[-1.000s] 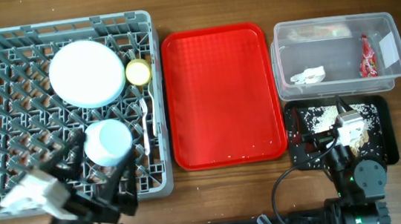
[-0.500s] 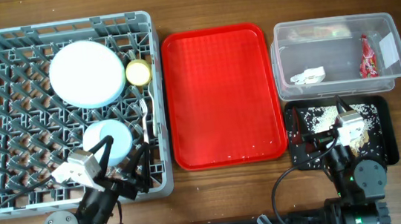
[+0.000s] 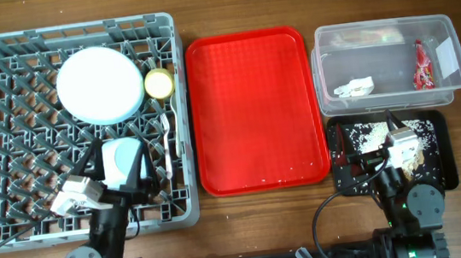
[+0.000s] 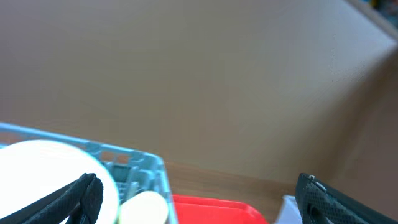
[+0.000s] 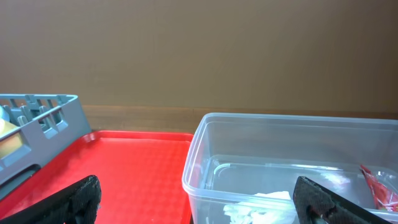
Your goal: Sort waste into correct bins and load items into the dishwasher rack
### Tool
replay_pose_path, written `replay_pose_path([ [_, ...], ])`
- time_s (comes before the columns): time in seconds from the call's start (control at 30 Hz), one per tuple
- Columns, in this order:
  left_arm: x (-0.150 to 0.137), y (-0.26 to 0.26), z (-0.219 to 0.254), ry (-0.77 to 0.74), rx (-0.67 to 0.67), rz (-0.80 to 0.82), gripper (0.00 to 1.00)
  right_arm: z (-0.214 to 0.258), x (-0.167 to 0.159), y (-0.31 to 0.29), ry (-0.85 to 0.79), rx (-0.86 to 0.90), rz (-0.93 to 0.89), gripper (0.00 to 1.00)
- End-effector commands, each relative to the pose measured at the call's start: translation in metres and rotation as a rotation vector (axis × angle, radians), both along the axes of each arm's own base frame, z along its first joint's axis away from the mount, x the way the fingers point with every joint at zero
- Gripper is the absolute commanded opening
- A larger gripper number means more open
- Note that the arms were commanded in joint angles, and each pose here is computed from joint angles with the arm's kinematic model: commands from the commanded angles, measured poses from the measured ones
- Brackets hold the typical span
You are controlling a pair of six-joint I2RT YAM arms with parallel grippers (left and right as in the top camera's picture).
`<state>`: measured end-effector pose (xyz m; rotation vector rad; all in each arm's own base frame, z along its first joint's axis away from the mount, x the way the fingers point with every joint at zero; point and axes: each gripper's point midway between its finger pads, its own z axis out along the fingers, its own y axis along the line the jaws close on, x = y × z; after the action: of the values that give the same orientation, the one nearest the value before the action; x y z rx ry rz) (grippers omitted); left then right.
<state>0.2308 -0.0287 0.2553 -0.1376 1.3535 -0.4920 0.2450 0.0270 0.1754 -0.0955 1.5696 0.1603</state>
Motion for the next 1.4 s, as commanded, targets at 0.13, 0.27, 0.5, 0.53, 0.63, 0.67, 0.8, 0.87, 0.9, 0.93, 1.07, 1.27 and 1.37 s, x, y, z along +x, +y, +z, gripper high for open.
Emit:
replay_pose_path([
  [0.13, 0.014, 0.027, -0.050, 0.107, -0.033, 0.165, 1.00, 0.001, 0.000, -0.001, -0.005, 0.012, -0.011, 1.00],
  [0.27, 0.016, 0.031, -0.082, 0.237, -0.026, 0.184, 1.00, 0.001, 0.000, -0.001, -0.005, 0.012, -0.011, 1.00],
  [0.5, 0.015, 0.038, -0.099, 0.284, 0.230, 0.233, 1.00, 0.001, 0.000, -0.001, -0.005, 0.011, -0.011, 1.00],
  [0.53, 0.015, 0.037, -0.099, 0.282, 0.257, 0.232, 1.00, 0.001, 0.000, -0.001, -0.005, 0.012, -0.011, 1.00],
  [0.63, 0.015, 0.037, -0.099, 0.273, 0.342, 0.236, 1.00, 0.001, 0.000, -0.001, -0.005, 0.012, -0.011, 1.00],
  [0.67, 0.015, 0.037, -0.099, 0.271, 0.364, 0.238, 1.00, 0.001, 0.000, -0.001, -0.005, 0.012, -0.011, 1.00],
  [0.8, 0.015, 0.036, -0.099, 0.270, 0.359, 0.233, 1.00, 0.001, 0.000, -0.001, -0.004, 0.012, -0.011, 1.00],
  [0.87, 0.015, 0.036, -0.099, 0.270, 0.360, 0.234, 1.00, 0.001, 0.000, -0.001, -0.005, 0.012, -0.011, 1.00],
  [0.9, 0.015, 0.036, -0.099, 0.270, 0.360, 0.233, 1.00, 0.001, 0.000, -0.001, -0.005, 0.012, -0.011, 1.00],
  [0.93, 0.015, 0.036, -0.099, 0.270, 0.360, 0.233, 1.00, 0.001, 0.000, -0.001, -0.004, 0.012, -0.011, 1.00],
  [1.07, 0.015, 0.036, -0.099, 0.270, 0.360, 0.233, 1.00, 0.001, 0.000, -0.001, -0.005, 0.012, -0.011, 1.00],
  [1.27, 0.015, 0.036, -0.099, 0.270, 0.360, 0.233, 1.00, 0.001, 0.000, -0.001, -0.004, 0.011, -0.011, 1.00],
  [1.37, 0.015, 0.036, -0.099, 0.270, 0.360, 0.234, 1.00, 0.001, 0.000, -0.001, -0.005, 0.012, -0.011, 1.00],
])
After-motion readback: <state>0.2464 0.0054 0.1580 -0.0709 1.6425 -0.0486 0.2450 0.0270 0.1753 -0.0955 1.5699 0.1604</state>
